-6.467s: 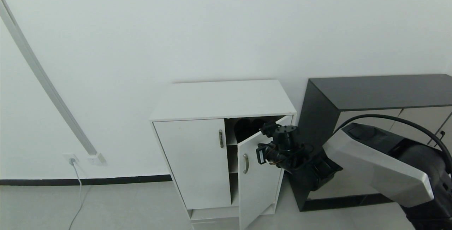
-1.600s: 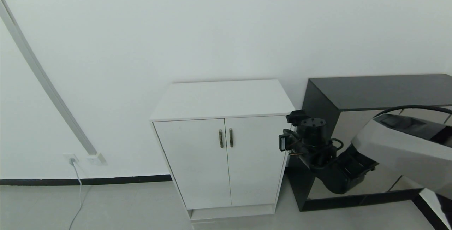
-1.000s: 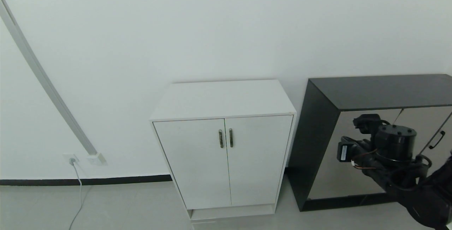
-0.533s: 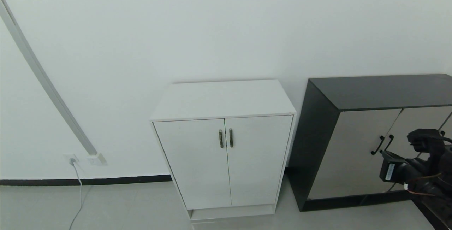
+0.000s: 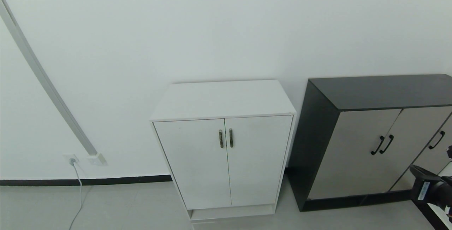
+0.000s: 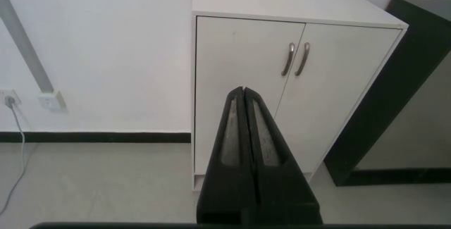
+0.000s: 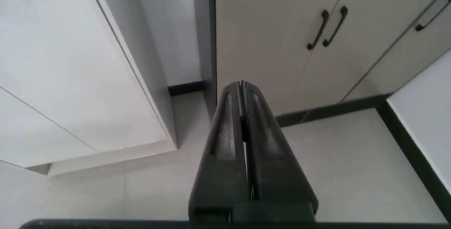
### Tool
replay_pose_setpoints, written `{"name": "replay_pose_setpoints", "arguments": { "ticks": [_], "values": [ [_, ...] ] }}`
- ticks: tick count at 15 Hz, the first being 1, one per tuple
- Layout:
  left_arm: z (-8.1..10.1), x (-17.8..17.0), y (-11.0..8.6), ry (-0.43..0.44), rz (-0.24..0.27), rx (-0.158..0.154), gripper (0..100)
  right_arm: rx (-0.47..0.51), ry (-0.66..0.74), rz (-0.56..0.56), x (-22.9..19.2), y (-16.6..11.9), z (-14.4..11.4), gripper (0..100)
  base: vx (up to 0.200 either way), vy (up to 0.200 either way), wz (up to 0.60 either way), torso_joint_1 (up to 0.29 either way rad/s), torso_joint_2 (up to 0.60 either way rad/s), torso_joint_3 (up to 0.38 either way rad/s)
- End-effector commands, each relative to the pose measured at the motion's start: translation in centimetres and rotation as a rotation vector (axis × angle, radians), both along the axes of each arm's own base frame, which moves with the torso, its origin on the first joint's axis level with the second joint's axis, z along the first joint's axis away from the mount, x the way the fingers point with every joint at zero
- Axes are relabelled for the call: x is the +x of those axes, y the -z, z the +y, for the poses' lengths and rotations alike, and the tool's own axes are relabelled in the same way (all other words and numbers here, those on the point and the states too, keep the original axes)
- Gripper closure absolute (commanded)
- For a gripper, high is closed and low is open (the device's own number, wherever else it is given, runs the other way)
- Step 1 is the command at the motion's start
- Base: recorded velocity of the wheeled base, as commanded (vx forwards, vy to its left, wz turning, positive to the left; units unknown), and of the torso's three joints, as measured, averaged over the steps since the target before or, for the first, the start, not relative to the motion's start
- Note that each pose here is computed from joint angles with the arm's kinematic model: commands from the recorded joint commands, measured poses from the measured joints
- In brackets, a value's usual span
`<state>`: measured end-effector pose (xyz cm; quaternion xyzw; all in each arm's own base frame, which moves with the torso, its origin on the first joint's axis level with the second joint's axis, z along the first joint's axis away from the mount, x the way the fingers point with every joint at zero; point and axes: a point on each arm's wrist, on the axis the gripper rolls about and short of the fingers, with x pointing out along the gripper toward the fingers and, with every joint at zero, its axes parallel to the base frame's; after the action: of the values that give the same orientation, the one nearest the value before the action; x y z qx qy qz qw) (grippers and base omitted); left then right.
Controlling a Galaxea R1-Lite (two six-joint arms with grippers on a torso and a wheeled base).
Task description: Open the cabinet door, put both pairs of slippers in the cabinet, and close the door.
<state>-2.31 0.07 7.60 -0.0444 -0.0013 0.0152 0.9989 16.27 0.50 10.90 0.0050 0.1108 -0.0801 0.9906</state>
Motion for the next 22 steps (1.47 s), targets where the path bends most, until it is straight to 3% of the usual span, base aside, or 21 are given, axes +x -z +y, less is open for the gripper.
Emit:
{"name": "replay_pose_setpoints", "arguments": {
  "ticks": [1, 15, 22],
  "values": [
    [0.0, 0.0, 0.0, -0.002, 0.001, 0.0, 100, 0.006, -0.021, -0.037, -2.5, -1.3, -0.1, 100, 0.0, 0.0, 0.0, 0.0, 0.0, 0.0],
    [0.0, 0.0, 0.0, -0.002, 0.001, 0.0, 100, 0.032, -0.15, 0.102, -12.7, 0.9, -0.4, 100, 0.0, 0.0, 0.0, 0.0, 0.0, 0.0],
    [0.0, 0.0, 0.0, 0.0, 0.001, 0.0, 100, 0.03, -0.263, 0.041, -16.3, 2.7, -0.5, 100, 0.0, 0.0, 0.0, 0.0, 0.0, 0.0]
  ]
}}
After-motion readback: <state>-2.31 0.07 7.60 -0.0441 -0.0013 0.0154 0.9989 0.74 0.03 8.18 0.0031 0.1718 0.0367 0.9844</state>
